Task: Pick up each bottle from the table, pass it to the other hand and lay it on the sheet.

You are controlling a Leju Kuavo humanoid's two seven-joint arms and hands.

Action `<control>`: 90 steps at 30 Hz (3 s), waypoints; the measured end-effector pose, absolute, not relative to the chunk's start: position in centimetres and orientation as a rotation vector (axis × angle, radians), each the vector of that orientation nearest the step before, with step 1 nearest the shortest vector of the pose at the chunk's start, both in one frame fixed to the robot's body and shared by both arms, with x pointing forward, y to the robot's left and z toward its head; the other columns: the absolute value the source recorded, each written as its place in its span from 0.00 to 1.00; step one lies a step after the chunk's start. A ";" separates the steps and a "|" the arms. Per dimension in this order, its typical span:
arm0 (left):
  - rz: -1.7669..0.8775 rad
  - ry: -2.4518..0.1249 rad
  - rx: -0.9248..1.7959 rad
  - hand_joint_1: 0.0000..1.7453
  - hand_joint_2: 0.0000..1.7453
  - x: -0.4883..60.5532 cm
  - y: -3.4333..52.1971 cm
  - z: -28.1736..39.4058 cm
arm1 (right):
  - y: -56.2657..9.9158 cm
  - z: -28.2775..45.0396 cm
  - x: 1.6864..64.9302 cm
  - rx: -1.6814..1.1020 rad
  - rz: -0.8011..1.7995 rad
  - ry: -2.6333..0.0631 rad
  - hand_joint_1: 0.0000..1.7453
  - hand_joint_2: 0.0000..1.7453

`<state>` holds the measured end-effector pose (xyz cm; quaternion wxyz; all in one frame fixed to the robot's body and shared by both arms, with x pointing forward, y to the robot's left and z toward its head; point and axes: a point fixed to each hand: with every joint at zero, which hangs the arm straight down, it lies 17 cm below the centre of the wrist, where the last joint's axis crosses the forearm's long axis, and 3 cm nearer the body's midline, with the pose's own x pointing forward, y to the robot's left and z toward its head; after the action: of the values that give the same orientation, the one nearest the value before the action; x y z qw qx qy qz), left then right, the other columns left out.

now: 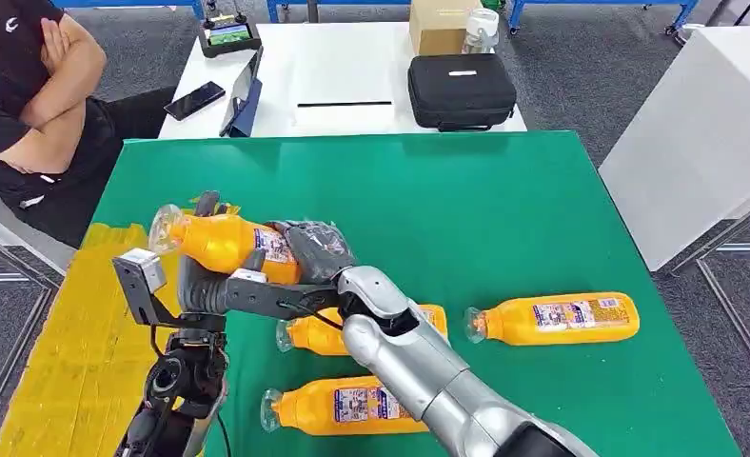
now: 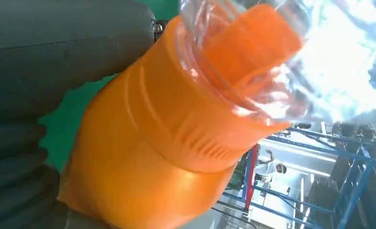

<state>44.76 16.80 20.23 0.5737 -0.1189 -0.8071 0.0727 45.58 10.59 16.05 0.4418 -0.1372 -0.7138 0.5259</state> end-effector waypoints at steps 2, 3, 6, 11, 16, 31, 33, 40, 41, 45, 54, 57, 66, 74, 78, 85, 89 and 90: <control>0.172 -1.890 -0.278 0.00 1.00 44.6 16.8 20.1 | 10.7 15.9 45.4 -0.342 1.315 -1.770 1.00 1.00; 0.174 -1.889 -0.280 0.00 1.00 44.6 16.8 20.1 | 10.9 15.8 45.3 -0.343 1.325 -1.770 1.00 1.00; 0.189 -1.880 -0.287 0.00 1.00 44.6 17.0 20.0 | 11.3 15.3 44.7 -0.343 1.351 -1.761 1.00 1.00; 0.234 -1.860 -0.328 1.00 1.00 44.7 17.2 19.9 | 11.9 14.9 44.1 -0.326 1.358 -1.744 1.00 1.00; 0.260 -1.876 -0.351 1.00 1.00 44.5 17.7 20.4 | 12.2 15.2 44.0 -0.313 1.366 -1.746 1.00 1.00; 0.297 -1.887 -0.399 1.00 1.00 44.3 18.3 20.8 | 12.7 15.3 43.7 -0.308 1.377 -1.748 1.00 1.00; 0.301 -1.889 -0.407 1.00 1.00 44.3 18.3 20.8 | 12.7 15.3 43.7 -0.308 1.376 -1.747 1.00 1.00; 0.309 -1.916 -0.421 1.00 1.00 44.4 18.5 21.9 | 12.5 15.8 44.1 -0.332 1.352 -1.768 0.00 0.00; 0.303 -1.934 -0.414 1.00 1.00 44.4 18.6 22.5 | 12.3 16.0 44.3 -0.334 1.334 -1.781 0.00 0.00; 0.293 -2.015 -0.332 1.00 1.00 44.1 19.7 24.6 | 10.0 16.4 46.0 -0.333 1.220 -1.803 0.00 0.00; 0.210 -2.132 -0.005 1.00 1.00 43.5 23.3 25.8 | 0.6 20.6 48.7 -0.377 0.876 -1.926 0.00 0.00; 0.145 -2.155 0.160 1.00 1.00 43.3 24.1 25.9 | -1.9 21.9 48.6 -0.366 0.789 -1.962 0.00 0.00; -0.416 -1.979 0.998 1.00 1.00 44.8 25.4 22.4 | -4.1 23.8 46.8 -0.215 0.705 -2.020 0.00 0.00; -0.759 -1.783 1.203 1.00 1.00 47.0 24.8 16.5 | -3.3 24.3 44.9 -0.117 0.759 -2.031 0.00 0.00; -0.917 -1.670 1.206 1.00 1.00 47.9 24.4 12.0 | -2.2 23.1 42.8 -0.078 0.856 -2.019 0.00 0.00; -1.004 -1.596 1.172 1.00 1.00 48.1 24.3 8.6 | -2.0 22.3 41.1 -0.068 0.916 -2.020 0.00 0.00; -1.033 -1.570 1.153 1.00 1.00 48.2 24.2 7.8 | -1.6 21.6 40.5 -0.049 0.965 -2.003 0.00 1.00; -1.050 -1.558 1.146 1.00 1.00 48.3 24.2 7.4 | -1.4 21.2 40.2 -0.040 0.996 -1.992 0.00 1.00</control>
<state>48.26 24.20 7.38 0.4531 0.4642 -0.6311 -0.4254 40.19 -1.38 21.22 0.4414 -0.0159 -0.8024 0.4014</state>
